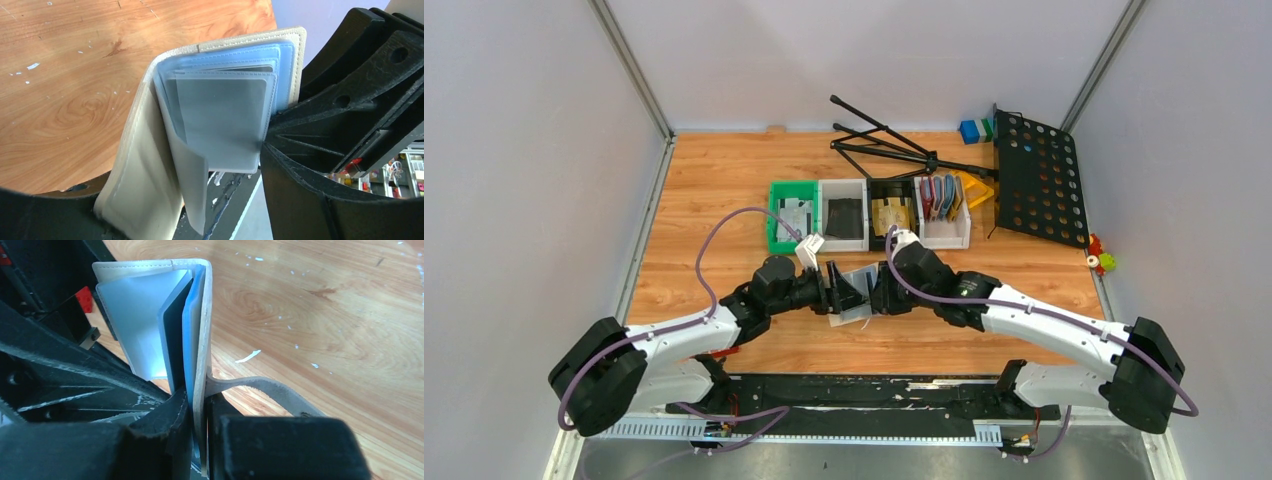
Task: Take the credit cards out of the card holder
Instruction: Remove the credit card from the card holder.
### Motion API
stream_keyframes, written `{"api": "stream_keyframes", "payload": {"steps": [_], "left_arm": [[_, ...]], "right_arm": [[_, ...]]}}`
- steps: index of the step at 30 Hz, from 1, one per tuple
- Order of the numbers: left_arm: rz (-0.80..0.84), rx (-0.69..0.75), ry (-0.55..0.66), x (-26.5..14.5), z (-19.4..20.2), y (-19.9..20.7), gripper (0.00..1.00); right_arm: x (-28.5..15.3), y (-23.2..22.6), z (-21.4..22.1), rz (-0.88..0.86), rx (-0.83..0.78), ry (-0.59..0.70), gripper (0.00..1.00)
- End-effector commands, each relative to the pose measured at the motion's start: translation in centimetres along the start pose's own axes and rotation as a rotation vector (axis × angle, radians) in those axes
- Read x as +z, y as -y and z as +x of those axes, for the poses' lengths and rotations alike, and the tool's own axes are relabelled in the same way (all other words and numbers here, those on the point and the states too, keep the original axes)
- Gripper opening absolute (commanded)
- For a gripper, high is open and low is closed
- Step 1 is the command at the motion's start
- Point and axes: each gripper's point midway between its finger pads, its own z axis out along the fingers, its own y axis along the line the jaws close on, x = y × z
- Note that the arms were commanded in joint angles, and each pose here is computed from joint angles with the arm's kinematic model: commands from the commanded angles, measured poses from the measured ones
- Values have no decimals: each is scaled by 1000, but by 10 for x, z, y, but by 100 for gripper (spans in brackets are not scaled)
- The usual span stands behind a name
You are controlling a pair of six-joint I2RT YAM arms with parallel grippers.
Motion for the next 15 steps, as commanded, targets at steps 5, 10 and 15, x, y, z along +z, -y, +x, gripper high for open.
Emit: {"api": "stream_keyframes", "payload": {"steps": [5,10,15], "left_arm": [[41,78,68,2,-22,21,78],[89,43,72,8,-22,27,79],[126,7,83,18,-27,32,78]], "right_arm": [[-9,11,-27,123,-42,102,0],[-6,2,-26,138,-80,88,0],[-4,4,-25,210,-126,75,0]]}}
